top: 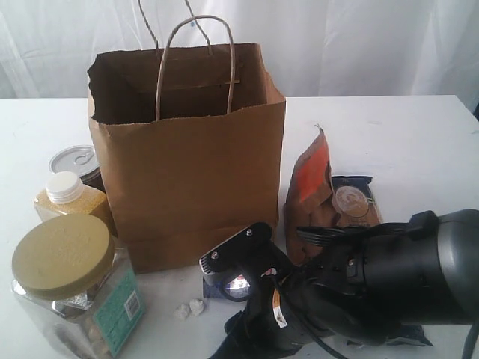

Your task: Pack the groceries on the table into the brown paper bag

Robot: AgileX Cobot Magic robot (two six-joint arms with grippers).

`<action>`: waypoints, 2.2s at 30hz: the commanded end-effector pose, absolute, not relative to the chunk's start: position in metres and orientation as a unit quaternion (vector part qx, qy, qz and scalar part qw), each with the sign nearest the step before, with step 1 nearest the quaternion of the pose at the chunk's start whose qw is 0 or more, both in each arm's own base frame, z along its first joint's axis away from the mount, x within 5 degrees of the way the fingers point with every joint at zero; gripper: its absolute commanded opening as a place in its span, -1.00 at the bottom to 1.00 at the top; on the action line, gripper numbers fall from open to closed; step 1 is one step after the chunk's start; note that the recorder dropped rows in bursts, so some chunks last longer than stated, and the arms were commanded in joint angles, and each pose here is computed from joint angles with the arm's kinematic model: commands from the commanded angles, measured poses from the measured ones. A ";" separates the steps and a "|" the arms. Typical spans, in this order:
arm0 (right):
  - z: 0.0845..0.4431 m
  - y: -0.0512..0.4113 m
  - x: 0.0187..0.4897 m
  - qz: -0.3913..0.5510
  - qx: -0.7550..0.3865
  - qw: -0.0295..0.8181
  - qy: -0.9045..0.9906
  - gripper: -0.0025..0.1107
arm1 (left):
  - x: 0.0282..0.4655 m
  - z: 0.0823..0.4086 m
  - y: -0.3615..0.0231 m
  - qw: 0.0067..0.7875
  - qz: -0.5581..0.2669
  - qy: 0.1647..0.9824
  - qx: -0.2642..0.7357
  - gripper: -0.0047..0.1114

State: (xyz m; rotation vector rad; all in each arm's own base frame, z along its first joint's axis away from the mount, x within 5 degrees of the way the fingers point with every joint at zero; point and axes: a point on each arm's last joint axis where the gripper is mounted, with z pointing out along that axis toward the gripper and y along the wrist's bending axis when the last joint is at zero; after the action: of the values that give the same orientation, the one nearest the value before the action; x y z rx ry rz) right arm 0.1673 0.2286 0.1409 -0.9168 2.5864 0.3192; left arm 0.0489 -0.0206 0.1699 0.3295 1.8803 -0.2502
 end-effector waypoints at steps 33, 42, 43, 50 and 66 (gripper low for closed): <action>0.141 0.231 0.163 0.113 -0.342 0.187 0.914 -0.12 | 0.049 0.169 -0.020 0.572 -0.110 0.801 0.134 -0.92; 0.126 0.236 0.167 0.094 -0.347 0.163 0.919 -0.33 | 0.049 0.169 -0.020 0.572 -0.110 0.801 0.134 -0.92; 0.127 0.238 0.168 0.096 -0.347 0.166 0.918 -0.36 | 0.049 0.169 -0.020 0.572 -0.110 0.801 0.134 -0.92; 0.130 0.241 0.170 0.100 -0.352 0.176 0.914 -0.79 | 0.049 0.169 -0.020 0.572 -0.110 0.801 0.134 -0.92; 0.230 0.241 0.142 0.172 -0.401 0.281 0.855 -0.82 | 0.049 0.169 -0.020 0.572 -0.110 0.801 0.134 -0.92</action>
State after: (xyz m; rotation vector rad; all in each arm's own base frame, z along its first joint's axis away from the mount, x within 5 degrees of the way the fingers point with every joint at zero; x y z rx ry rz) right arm 0.1519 0.2372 0.2014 -1.0107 2.4041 0.4114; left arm 0.0489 -0.0206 0.1699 0.3295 1.8803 -0.2502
